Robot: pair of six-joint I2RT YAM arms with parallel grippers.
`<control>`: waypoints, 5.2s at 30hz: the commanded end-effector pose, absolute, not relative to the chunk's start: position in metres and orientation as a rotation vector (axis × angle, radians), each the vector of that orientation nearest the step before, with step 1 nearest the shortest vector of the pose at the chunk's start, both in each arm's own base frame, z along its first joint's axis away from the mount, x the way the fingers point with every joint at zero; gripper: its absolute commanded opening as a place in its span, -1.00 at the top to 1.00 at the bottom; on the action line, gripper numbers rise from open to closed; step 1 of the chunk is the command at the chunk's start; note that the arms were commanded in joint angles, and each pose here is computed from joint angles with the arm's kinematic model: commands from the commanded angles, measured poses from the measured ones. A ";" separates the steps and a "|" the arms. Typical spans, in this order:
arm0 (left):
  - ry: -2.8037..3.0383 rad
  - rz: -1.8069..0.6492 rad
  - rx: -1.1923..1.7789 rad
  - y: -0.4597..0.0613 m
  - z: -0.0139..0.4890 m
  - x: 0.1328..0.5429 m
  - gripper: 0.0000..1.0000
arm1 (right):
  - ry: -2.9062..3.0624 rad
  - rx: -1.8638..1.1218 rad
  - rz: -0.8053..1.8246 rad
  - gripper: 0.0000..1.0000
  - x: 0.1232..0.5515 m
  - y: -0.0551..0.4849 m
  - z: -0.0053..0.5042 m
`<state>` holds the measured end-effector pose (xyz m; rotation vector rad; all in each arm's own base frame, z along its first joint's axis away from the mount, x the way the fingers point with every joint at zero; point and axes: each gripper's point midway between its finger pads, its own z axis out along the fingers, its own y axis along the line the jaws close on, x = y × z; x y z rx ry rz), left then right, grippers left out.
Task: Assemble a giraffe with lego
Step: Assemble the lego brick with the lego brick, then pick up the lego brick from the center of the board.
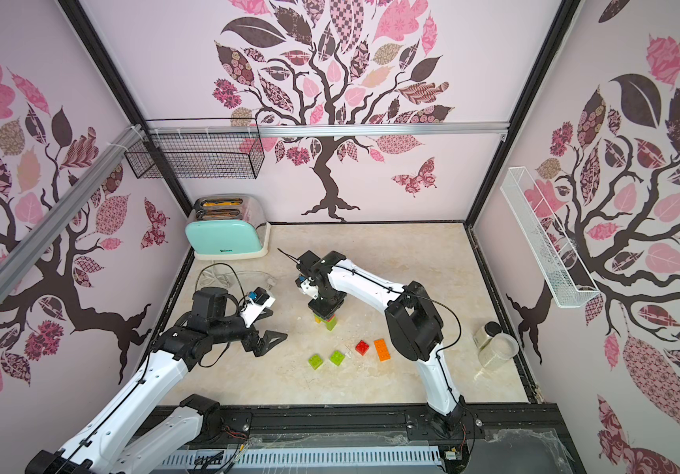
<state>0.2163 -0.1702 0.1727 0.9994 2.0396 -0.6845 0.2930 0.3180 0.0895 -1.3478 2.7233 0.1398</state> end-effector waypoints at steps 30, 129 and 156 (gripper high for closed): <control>2.016 -0.694 1.019 -0.171 0.173 0.212 -0.96 | 2.809 -1.260 0.118 0.77 0.275 0.287 0.031; 2.029 -0.726 1.017 -0.172 0.168 0.212 -0.96 | 2.762 -0.891 0.169 -0.58 0.240 0.238 0.079; 2.029 -0.743 1.016 -0.173 0.166 0.210 -0.96 | 2.860 -0.782 0.174 -0.01 0.209 0.212 0.040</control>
